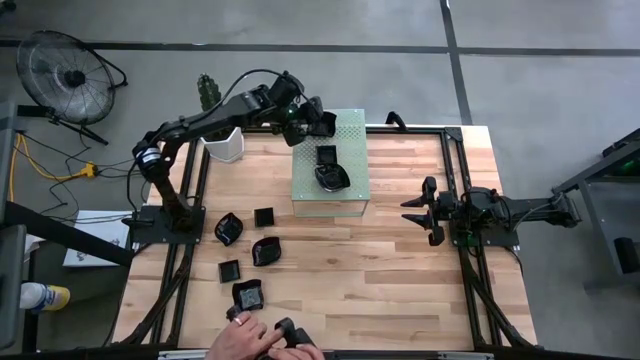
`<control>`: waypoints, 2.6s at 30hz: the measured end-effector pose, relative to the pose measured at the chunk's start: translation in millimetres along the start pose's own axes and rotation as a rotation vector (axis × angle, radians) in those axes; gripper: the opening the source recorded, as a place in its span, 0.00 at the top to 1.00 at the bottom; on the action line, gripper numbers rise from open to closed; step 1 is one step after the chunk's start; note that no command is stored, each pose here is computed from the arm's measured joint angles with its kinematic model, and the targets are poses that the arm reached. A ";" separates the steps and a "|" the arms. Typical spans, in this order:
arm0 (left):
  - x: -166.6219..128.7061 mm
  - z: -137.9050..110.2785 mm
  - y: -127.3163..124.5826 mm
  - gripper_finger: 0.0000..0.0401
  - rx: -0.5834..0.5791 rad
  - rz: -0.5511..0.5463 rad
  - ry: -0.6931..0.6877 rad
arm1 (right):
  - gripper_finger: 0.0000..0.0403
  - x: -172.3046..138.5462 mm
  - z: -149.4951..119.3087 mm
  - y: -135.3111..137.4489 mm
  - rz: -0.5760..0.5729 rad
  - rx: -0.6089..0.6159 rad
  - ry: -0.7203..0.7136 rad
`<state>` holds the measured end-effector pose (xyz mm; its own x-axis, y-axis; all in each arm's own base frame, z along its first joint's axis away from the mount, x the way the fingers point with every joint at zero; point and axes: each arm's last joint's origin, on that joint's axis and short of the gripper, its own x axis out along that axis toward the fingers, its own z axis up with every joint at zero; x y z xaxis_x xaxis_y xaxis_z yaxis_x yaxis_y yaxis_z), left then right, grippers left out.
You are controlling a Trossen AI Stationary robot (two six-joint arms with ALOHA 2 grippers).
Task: Pick & Place Mini shaped plates
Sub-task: Stack the black distorted square plate on top of the black distorted square plate on the shelf
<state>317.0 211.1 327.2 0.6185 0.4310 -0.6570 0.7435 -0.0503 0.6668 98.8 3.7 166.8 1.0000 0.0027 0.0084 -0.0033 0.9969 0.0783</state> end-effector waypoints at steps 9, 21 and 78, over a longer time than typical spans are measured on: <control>-6.9 6.2 5.8 0.60 0.010 0.006 0.035 | 0.65 0.0 0.1 0.0 0.000 0.000 0.000; -20.1 14.2 10.4 0.60 -0.116 -0.027 0.141 | 0.65 0.0 0.0 0.0 0.000 0.000 0.000; -249.3 196.2 -92.7 0.70 -1.411 -0.668 0.033 | 0.65 0.0 0.0 0.0 0.000 0.000 0.000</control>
<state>143.8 -68.5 360.2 0.2661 0.0489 -0.9627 0.0282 0.9979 0.0585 98.8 3.7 166.9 1.0000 0.0032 0.0084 -0.0038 0.9969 0.0783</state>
